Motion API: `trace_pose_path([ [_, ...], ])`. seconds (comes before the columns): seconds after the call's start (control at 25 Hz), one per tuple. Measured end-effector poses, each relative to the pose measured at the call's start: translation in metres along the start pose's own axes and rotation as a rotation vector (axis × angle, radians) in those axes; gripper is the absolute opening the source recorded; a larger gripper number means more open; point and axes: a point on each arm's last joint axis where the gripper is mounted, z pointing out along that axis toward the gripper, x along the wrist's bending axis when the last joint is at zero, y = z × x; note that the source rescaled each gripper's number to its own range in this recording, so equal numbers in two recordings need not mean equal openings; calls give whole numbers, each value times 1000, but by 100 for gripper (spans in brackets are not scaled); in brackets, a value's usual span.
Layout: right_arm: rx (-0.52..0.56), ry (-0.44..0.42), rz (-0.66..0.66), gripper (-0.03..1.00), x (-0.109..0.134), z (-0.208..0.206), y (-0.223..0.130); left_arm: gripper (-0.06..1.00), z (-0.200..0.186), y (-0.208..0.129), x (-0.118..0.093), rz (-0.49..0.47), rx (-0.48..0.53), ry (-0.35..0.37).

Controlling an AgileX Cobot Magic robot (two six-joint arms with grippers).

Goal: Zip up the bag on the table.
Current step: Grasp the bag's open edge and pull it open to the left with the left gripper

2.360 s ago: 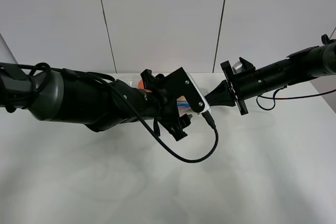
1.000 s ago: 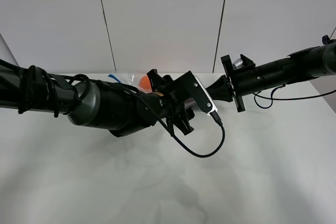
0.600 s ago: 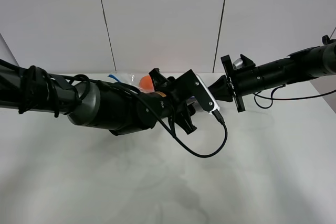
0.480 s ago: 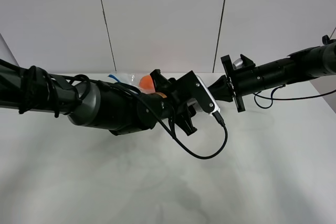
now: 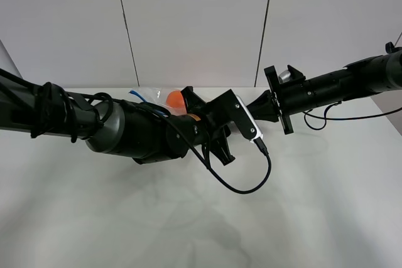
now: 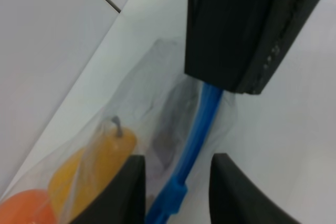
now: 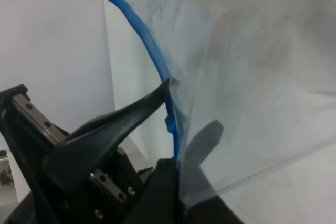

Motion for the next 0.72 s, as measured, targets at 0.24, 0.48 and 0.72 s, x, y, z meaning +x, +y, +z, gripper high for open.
trace_pose_path([
  [0.24, 0, 0, 0, 0, 0, 0, 0, 21, 0, 0, 0, 1, -1, 0],
  [0.48, 0, 0, 0, 0, 0, 0, 0, 0, 0, 0, 0, 2, -1, 0],
  [0.72, -1, 0, 1, 0, 0, 0, 0, 0, 1, -2, 2, 2, 3, 4],
])
